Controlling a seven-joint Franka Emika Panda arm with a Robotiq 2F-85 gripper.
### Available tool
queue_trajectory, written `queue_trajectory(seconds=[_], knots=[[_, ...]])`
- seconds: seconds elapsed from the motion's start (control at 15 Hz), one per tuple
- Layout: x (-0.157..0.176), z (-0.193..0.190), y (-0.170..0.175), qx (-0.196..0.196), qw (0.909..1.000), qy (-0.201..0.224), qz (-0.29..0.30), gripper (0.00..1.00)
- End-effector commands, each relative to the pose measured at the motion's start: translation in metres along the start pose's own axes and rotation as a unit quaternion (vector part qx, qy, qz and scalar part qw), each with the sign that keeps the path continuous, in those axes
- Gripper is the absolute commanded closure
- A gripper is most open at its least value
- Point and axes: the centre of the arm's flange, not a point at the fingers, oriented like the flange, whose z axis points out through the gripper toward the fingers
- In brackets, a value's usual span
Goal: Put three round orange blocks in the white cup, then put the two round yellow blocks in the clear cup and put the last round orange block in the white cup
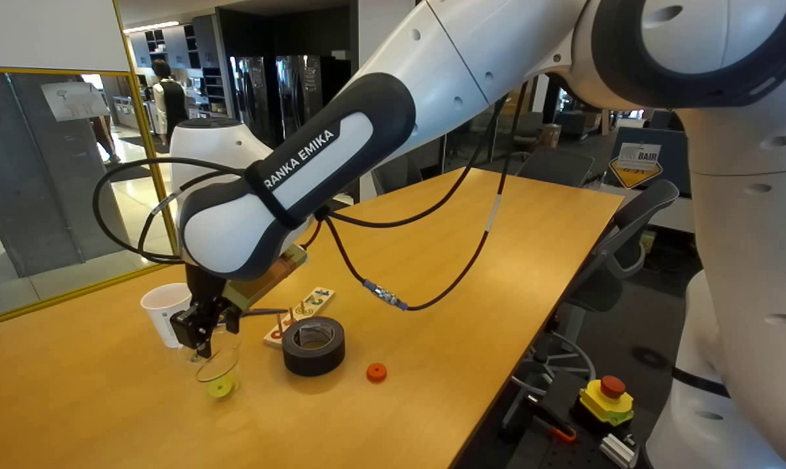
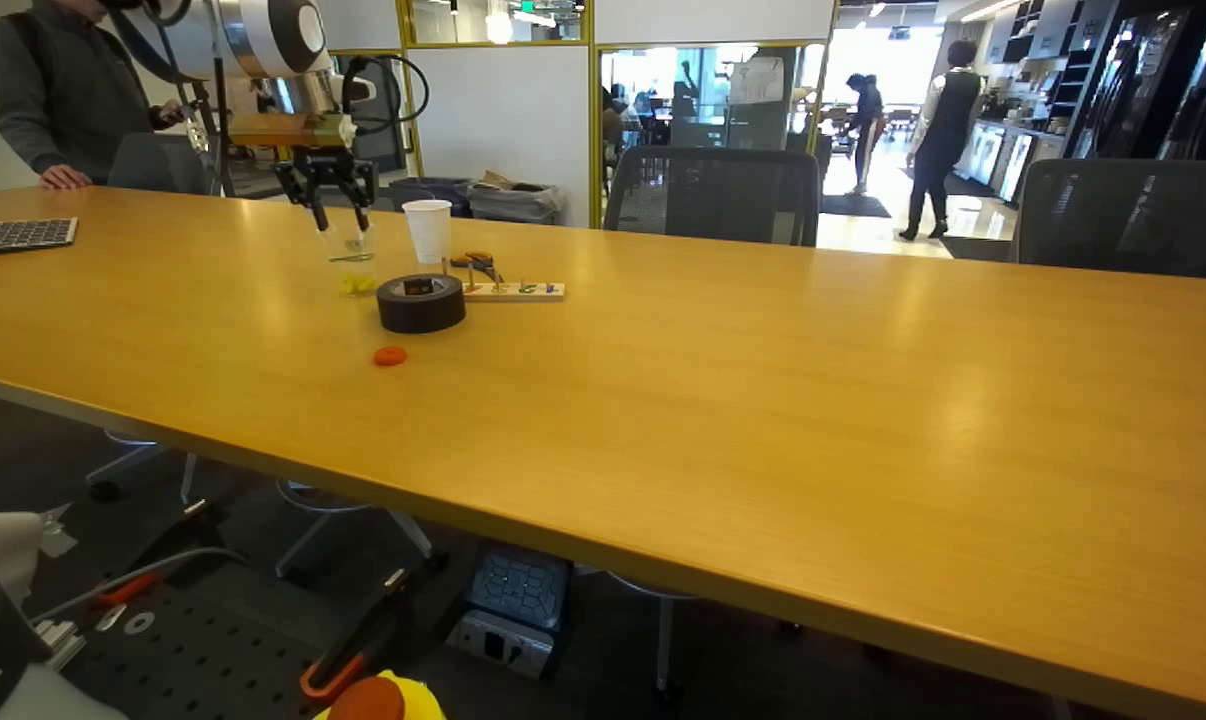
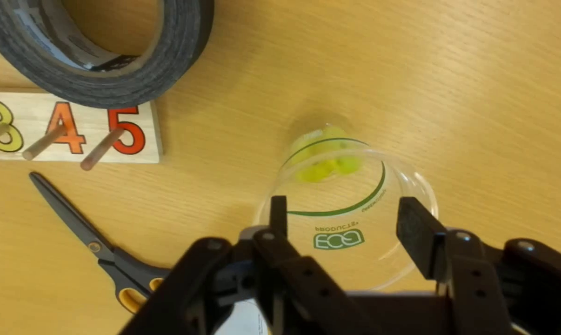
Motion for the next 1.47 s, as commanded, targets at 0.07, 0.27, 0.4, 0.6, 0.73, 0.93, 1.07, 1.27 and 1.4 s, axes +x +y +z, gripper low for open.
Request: queue_trajectory(seconds=[0.07, 0.27, 0.4, 0.6, 0.73, 0.93, 1.07, 1.27, 1.4], knots=[[0.001, -0.032, 0.016, -0.027, 0.9996, 0.001, 0.009, 0.0], [-0.016, -0.059, 0.036, -0.071, 0.997, -0.009, 0.027, 0.0], [-0.034, -0.075, 0.054, -0.098, 0.9937, -0.018, 0.05, 0.0], [-0.066, -0.084, 0.079, -0.113, 0.9895, -0.039, 0.081, 0.0], [-0.09, -0.081, 0.094, -0.104, 0.9896, -0.051, 0.085, 0.0], [-0.126, -0.064, 0.109, -0.087, 0.9901, -0.065, 0.089, 0.0], [-0.149, -0.048, 0.116, -0.067, 0.9908, -0.067, 0.096, 0.0], [-0.175, -0.029, 0.126, -0.038, 0.9916, -0.065, 0.105, 0.0], [-0.185, -0.015, 0.128, -0.025, 0.9922, -0.062, 0.105, 0.0]])
